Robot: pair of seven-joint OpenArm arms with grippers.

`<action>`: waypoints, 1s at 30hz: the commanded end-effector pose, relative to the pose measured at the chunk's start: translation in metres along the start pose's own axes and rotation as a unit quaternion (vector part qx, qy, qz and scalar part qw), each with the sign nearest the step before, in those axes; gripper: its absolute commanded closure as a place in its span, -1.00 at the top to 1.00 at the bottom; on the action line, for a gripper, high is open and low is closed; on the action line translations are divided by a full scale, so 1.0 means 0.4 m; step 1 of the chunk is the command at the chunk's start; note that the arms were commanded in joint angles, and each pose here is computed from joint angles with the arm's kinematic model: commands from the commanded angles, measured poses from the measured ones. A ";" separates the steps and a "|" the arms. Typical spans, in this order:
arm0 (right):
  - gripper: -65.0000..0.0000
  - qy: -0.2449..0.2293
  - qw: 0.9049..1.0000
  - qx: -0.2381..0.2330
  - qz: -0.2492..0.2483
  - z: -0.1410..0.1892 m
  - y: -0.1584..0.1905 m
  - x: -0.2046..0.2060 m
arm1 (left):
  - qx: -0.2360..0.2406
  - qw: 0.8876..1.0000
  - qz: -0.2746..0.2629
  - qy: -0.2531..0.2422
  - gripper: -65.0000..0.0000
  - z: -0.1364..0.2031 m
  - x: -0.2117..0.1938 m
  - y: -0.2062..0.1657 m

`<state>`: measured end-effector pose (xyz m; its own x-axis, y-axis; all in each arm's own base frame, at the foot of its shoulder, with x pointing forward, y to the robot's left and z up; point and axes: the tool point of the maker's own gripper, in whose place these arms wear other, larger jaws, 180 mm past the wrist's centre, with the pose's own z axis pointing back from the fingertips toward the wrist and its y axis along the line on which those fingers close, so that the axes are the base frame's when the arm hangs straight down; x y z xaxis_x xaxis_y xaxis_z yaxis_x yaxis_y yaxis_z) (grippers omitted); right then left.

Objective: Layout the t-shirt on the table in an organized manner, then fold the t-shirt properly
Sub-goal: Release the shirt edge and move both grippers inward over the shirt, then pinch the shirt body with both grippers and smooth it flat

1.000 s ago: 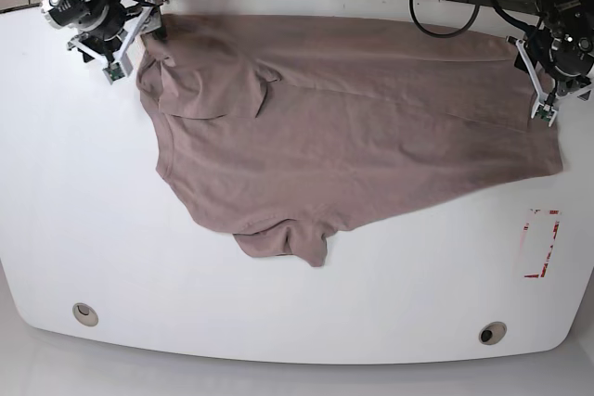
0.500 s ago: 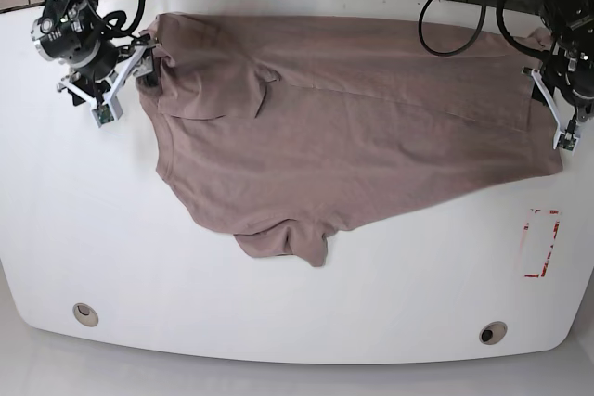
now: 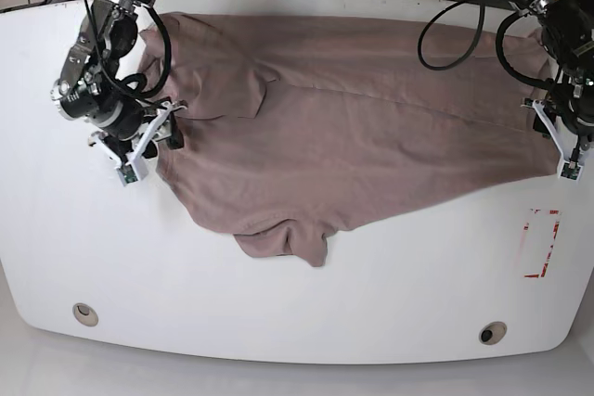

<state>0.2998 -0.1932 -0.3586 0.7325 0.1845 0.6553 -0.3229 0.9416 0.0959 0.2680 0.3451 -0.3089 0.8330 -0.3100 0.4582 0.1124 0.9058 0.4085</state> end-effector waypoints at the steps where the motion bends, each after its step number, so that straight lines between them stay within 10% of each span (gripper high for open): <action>1: -0.18 -0.029 0.999 0.016 0.004 -0.020 0.008 0.043 | -0.004 1.000 0.004 -0.013 0.10 -0.018 0.009 0.010; 11: -0.77 -0.041 0.996 0.079 -0.026 -0.134 0.061 0.025 | -0.058 0.998 0.034 -0.016 -0.68 -0.106 -0.027 -0.041; 30: -0.79 0.016 0.999 -0.021 -0.039 -0.145 -0.136 -0.102 | -0.100 0.994 -0.009 -0.033 -0.69 -0.135 0.044 -0.125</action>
<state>0.3320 -0.2068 -0.4281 0.7354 0.0935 0.6711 -0.2794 0.9442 0.1746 0.2890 0.3088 -0.3823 0.8292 -0.3207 0.4578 0.2378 0.9436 0.2303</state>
